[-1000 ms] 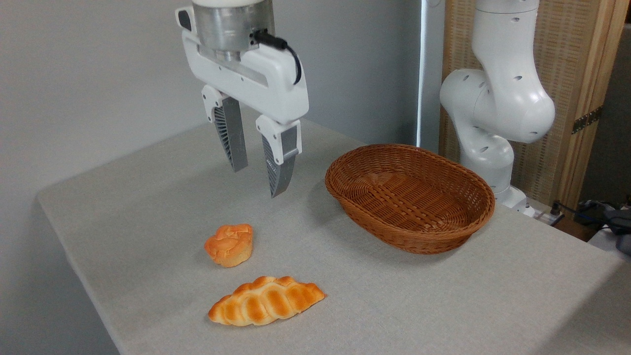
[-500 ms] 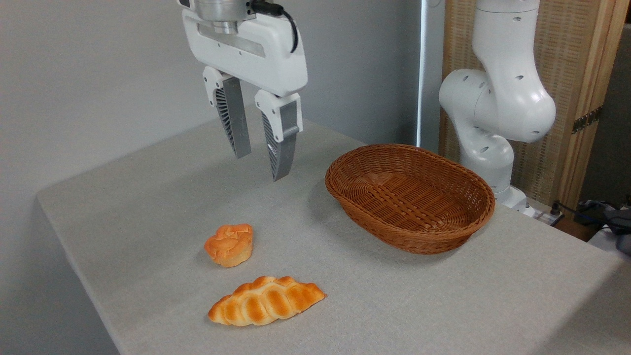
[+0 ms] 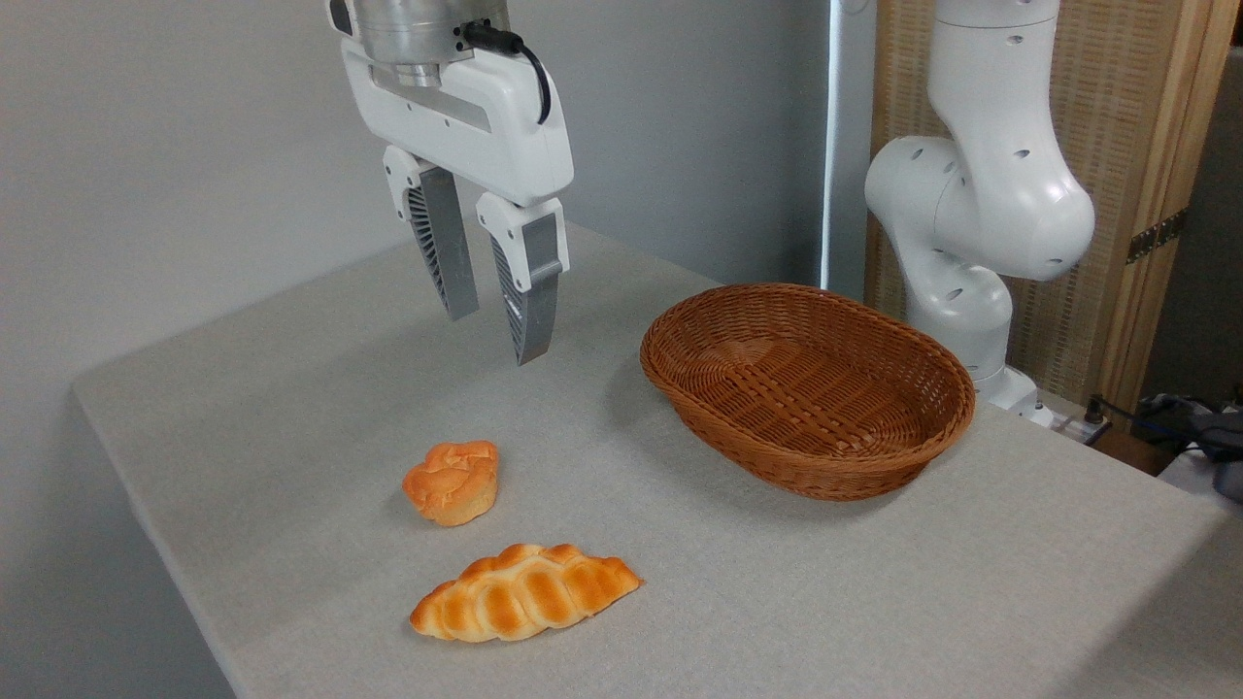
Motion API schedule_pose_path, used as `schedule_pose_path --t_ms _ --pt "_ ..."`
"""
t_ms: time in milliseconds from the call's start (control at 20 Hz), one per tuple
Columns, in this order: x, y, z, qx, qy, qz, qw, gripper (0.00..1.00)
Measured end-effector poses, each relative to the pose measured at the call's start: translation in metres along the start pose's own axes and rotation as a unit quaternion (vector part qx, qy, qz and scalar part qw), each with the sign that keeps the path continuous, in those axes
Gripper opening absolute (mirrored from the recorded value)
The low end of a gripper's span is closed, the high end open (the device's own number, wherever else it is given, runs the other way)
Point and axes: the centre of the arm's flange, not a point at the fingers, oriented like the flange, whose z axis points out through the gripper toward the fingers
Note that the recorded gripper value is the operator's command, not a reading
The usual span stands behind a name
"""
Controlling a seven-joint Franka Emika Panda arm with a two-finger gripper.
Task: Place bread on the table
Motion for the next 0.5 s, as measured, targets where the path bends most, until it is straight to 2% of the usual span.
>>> schedule_pose_path --t_ms 500 --pt "0.0106 0.0028 0.0052 0.006 0.008 -0.019 0.9998 1.0"
